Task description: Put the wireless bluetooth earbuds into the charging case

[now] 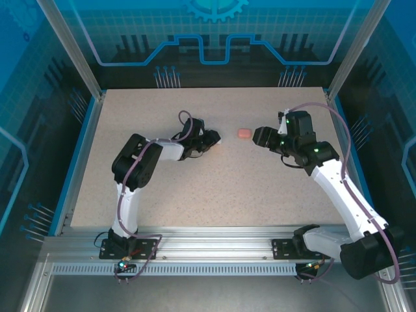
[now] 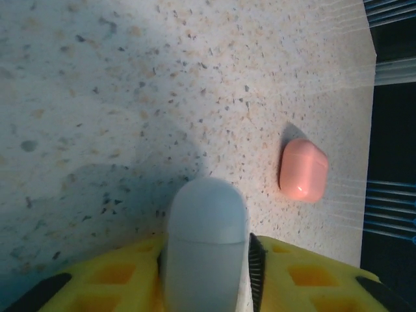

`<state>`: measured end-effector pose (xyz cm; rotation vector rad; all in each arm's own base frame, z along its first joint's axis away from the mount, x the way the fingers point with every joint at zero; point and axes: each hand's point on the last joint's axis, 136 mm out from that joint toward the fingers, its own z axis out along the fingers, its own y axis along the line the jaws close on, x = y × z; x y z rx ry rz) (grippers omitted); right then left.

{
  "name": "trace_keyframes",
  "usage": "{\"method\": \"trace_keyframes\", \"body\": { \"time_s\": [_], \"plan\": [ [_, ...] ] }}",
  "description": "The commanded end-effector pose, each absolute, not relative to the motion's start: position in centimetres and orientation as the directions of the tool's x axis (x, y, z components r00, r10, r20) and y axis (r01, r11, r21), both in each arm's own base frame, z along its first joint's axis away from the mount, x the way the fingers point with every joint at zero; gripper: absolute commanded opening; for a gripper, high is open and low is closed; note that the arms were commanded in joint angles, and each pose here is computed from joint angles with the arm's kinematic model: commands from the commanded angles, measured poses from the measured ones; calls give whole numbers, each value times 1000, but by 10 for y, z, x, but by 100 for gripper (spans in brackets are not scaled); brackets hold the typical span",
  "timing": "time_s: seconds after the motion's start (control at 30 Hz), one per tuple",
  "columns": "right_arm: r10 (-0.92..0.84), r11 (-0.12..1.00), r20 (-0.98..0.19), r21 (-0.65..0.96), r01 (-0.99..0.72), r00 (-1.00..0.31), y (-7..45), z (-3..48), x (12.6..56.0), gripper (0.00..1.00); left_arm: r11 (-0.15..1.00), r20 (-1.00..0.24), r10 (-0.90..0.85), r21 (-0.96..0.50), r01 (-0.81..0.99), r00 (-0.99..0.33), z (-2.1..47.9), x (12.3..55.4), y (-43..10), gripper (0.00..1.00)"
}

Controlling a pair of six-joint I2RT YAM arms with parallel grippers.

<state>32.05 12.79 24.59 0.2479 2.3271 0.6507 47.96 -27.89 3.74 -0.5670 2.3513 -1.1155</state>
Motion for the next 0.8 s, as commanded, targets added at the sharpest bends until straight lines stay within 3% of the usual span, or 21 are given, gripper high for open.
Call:
{"method": "trace_keyframes", "body": {
  "time_s": [0.0,0.13,0.17,0.3,0.47,0.57,0.77],
  "plan": [
    [368,854,-595,520,7,-715,120,254,320,70,620,-161,-556,-734,-278,-815,25,465,-262,53],
    [370,852,-598,524,3,-711,120,257,320,75,645,-159,-582,-688,-333,-798,27,454,-244,95],
    [369,851,-598,525,0,-711,120,258,319,77,651,-159,-589,-675,-348,-792,28,451,-238,99],
    [373,863,-606,505,23,-703,112,259,315,100,685,-205,-614,-618,-386,-762,48,434,-208,99],
    [345,911,-639,404,81,-688,89,262,312,100,728,-342,-626,-578,-369,-701,102,411,-161,99],
    [312,945,-671,290,148,-672,67,252,317,100,781,-510,-601,-540,-315,-615,145,399,-128,99],
    [224,950,-833,72,302,-506,13,227,341,100,952,-896,-303,-267,-151,-325,211,375,-69,99]
  ]
}}
